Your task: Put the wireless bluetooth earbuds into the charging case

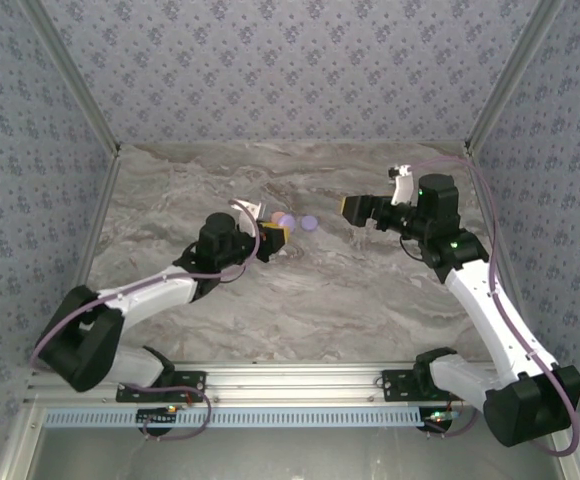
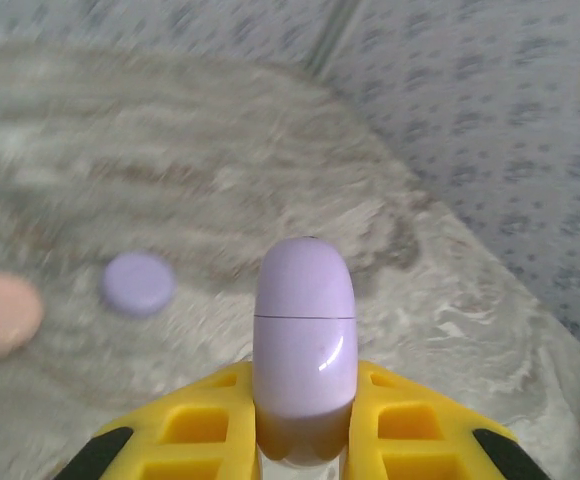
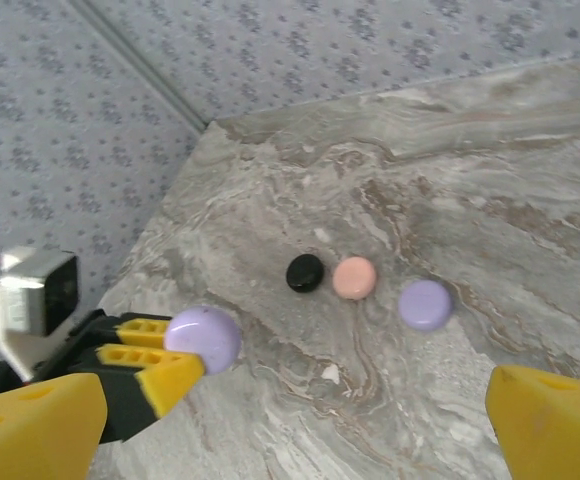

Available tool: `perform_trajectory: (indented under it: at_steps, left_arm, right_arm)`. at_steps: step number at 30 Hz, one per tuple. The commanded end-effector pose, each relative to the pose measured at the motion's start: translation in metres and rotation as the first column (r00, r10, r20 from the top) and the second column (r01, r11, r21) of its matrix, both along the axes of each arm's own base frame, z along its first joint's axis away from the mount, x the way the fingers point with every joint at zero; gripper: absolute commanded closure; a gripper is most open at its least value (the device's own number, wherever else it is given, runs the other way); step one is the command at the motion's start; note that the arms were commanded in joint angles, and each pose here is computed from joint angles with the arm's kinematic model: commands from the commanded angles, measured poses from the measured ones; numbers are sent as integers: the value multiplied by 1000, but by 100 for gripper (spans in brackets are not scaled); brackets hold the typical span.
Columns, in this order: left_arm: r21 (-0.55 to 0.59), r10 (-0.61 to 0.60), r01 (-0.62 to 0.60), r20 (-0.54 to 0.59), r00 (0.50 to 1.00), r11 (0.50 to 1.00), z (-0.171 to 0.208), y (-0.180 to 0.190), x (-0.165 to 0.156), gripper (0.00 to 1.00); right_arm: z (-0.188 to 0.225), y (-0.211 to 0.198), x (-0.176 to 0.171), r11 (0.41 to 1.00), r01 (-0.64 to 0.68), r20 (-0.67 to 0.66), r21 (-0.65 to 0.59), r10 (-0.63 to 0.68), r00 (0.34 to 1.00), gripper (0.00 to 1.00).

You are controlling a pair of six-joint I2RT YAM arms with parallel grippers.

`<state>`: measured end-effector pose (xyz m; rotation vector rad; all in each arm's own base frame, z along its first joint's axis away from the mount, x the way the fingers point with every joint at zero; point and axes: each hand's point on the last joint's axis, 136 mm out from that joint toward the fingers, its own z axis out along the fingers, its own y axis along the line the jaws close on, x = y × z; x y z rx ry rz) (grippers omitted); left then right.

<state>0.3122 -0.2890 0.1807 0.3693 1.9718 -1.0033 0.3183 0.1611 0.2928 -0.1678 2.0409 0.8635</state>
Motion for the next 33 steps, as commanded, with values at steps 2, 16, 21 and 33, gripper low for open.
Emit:
perform_trajectory:
  at_steps: [2, 16, 21, 33]
  left_arm:
    - [33, 101, -96, -257, 961, 995, -56, 10, 7, 100]
    - [136, 153, -101, -456, 876, 986, -123, 2, 15, 98]
    - [166, 185, -118, -478, 859, 979, -135, 7, 17, 88]
    - [259, 219, -106, -461, 860, 960, -140, 25, 19, 62]
  right_arm:
    - [-15, -14, 2, 997, 78, -67, -22, -80, 995, 0]
    - [-28, -24, -1, 993, 100, -98, -63, -106, 990, 0]
    - [-29, -28, -2, 991, 109, -99, -74, -116, 988, 0]
    - [-31, -41, -5, 986, 141, -101, -88, -149, 984, 0]
